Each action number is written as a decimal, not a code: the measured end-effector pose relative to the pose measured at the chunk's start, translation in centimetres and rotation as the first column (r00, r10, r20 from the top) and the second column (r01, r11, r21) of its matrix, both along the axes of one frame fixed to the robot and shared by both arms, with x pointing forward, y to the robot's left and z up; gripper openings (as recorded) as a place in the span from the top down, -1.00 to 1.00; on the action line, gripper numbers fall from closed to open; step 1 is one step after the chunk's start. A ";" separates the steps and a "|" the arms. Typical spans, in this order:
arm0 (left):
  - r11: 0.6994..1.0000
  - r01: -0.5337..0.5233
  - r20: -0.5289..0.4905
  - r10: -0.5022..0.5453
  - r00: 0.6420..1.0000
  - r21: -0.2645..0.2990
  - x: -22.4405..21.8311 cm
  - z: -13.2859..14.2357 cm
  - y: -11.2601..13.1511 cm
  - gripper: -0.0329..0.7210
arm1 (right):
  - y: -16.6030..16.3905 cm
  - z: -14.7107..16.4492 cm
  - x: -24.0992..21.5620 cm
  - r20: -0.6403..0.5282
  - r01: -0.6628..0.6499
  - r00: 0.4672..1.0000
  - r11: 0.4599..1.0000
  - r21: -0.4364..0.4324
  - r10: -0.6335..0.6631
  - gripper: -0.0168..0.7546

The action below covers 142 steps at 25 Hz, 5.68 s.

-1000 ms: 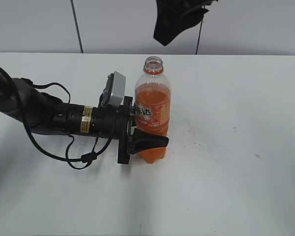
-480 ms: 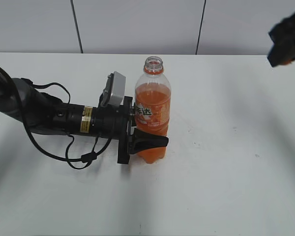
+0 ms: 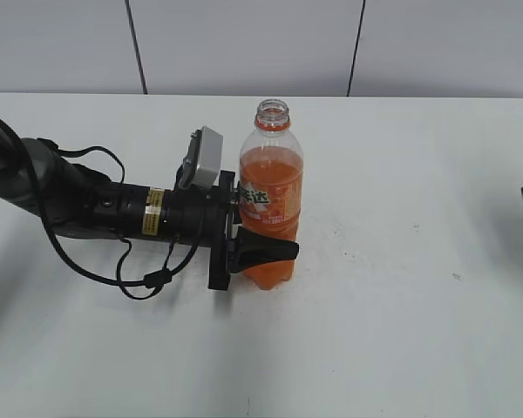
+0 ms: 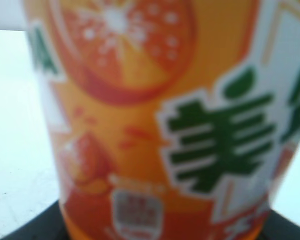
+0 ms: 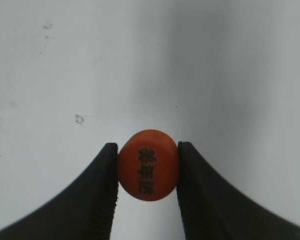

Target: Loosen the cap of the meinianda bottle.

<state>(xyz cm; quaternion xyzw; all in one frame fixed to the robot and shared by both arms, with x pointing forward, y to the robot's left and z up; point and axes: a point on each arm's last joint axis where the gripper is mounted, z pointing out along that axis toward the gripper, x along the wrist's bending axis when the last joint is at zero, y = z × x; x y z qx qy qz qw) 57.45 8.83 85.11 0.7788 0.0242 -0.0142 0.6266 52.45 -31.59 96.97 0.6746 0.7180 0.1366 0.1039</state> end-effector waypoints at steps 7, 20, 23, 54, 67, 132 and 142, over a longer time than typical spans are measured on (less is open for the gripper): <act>1.000 0.000 0.000 0.000 1.000 0.000 0.0 0.0 0.0 -0.12 | 0.6 -4.8 1.5 -0.084 -0.012 0.996 0.995 0.101 0.021 0.25; 1.000 -0.001 0.000 0.001 1.000 0.000 0.0 0.0 0.0 -0.12 | 0.4 -7.4 1.8 -0.144 -0.058 0.987 0.995 0.081 0.069 0.25; 1.000 -0.001 0.000 0.001 1.000 0.000 0.0 0.0 0.0 -0.12 | 0.4 -7.5 1.8 -0.146 -0.059 0.987 0.995 0.079 0.070 0.14; 0.998 0.057 0.074 -0.058 0.996 0.014 -0.4 3.1 0.0 -0.64 | 0.8 -1.8 1.1 0.003 -0.020 1.000 0.994 0.106 0.020 -0.23; 0.997 0.058 0.255 -0.042 0.966 -0.054 -1.2 12.4 0.4 -0.64 | 1.0 0.3 0.1 0.033 -0.037 0.999 0.993 0.114 0.033 -0.23; -0.070 -0.516 0.080 0.997 -0.003 0.853 -16.4 23.0 19.8 -0.26 | 0.6 11.0 -11.3 -0.049 0.053 0.997 0.998 -0.018 -0.053 -0.24; 0.051 -0.832 0.073 0.991 0.109 0.552 -28.2 22.8 21.3 -0.18 | 1.3 11.7 -19.5 0.181 0.060 0.982 0.998 -0.032 -0.054 -0.24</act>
